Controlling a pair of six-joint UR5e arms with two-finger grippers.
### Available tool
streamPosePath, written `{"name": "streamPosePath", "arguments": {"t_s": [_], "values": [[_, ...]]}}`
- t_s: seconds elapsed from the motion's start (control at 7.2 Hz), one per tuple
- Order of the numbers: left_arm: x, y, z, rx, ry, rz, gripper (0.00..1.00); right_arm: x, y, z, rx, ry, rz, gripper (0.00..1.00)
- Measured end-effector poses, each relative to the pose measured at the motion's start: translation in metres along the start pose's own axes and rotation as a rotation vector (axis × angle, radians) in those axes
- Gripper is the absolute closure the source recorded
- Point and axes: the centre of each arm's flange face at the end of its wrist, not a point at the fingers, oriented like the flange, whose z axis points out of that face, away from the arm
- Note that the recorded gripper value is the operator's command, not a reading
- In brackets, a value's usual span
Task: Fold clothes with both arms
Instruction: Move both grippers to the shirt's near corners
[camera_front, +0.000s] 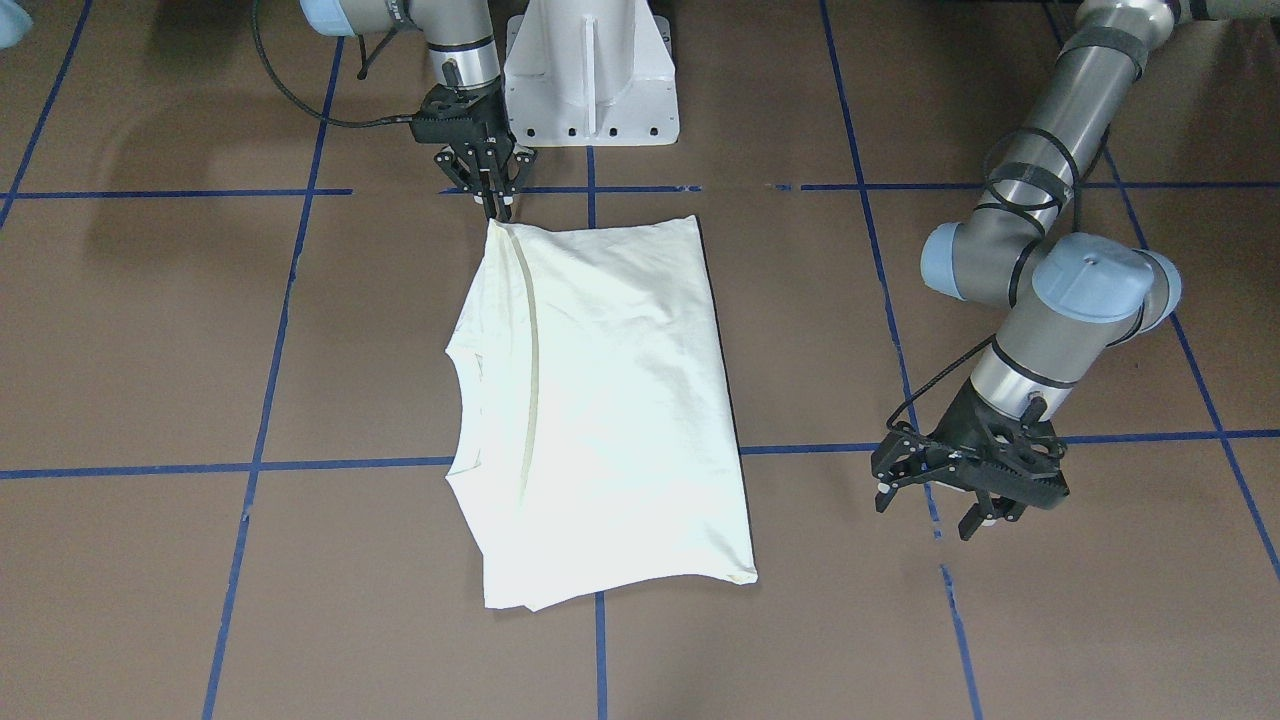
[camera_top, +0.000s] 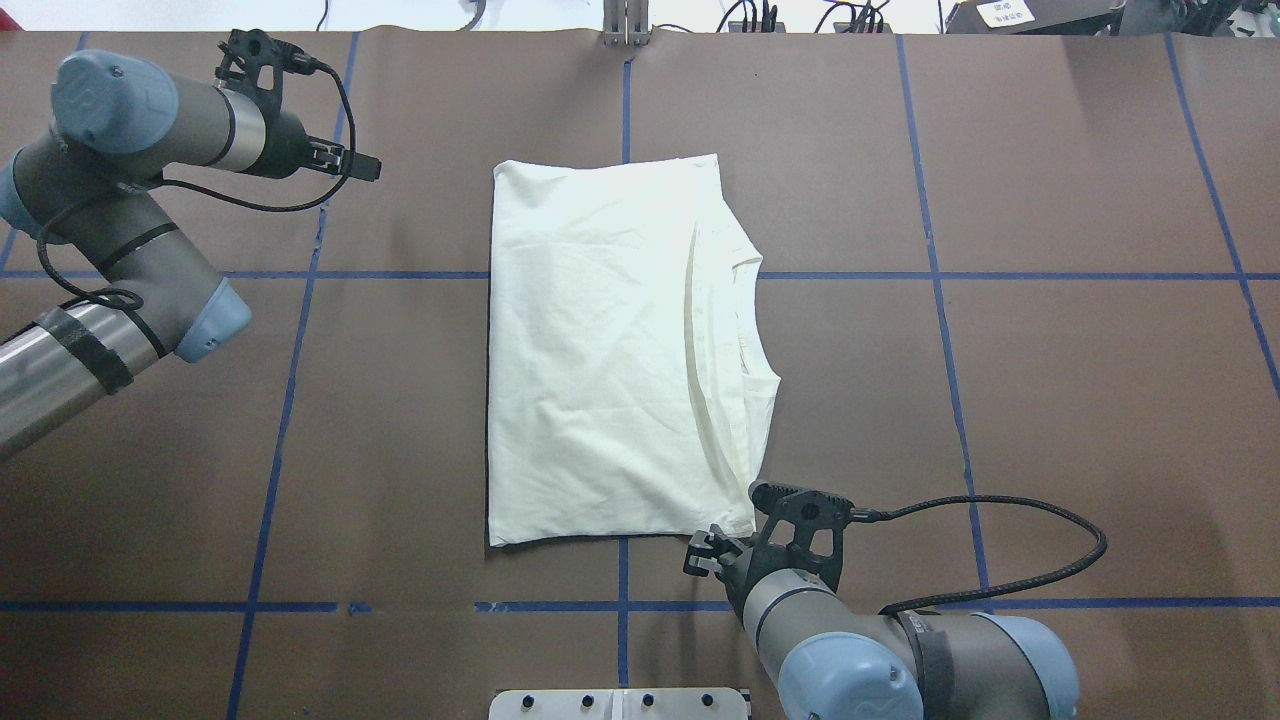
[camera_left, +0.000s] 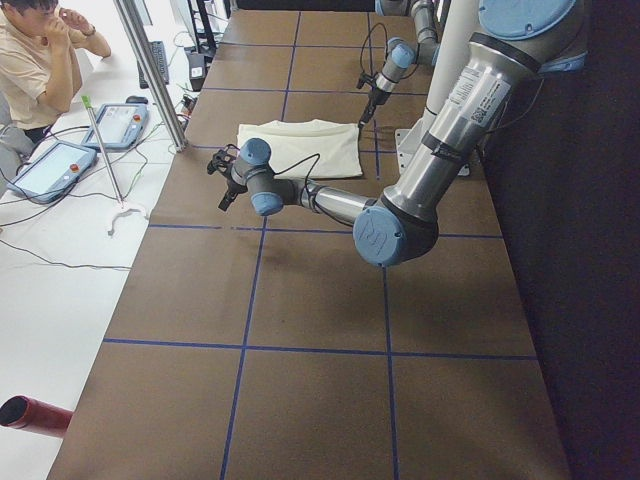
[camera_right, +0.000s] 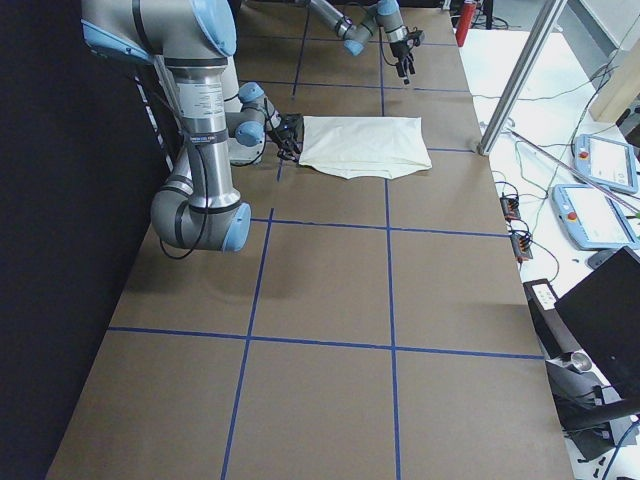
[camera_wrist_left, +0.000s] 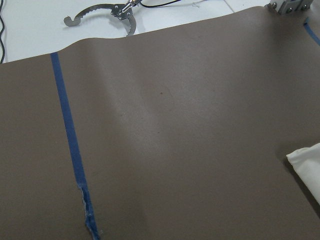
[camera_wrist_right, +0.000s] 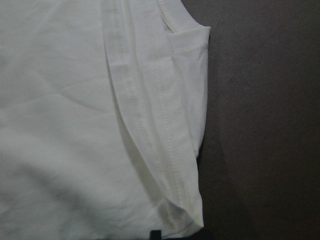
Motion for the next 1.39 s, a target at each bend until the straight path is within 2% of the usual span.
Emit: {"name": "streamPosePath", "arguments": {"t_s": [0.28,0.42,0.56,0.83,1.11,1.39], "values": [[0.002,0.001,0.0,-0.001,0.002,-0.001,0.0,-0.002,-0.038,-0.001,-0.012,0.001,-0.086,0.0],[0.005,0.001,0.0,0.0,0.007,-0.006,0.0,-0.009,-0.059,-0.003,-0.029,-0.009,-0.095,0.0],[0.015,0.001,-0.003,0.004,0.021,-0.029,0.0,-0.018,-0.079,-0.009,-0.041,-0.041,-0.055,0.0],[0.061,0.011,-0.009,0.003,0.083,-0.165,0.0,-0.011,-0.099,-0.017,-0.045,-0.152,0.081,0.0],[0.127,0.061,-0.03,-0.029,0.174,-0.329,0.0,0.032,-0.106,-0.011,-0.041,-0.202,0.17,0.0],[0.187,0.139,-0.053,-0.067,0.205,-0.496,0.03,0.052,-0.121,-0.01,-0.023,-0.217,0.233,0.0]]}}
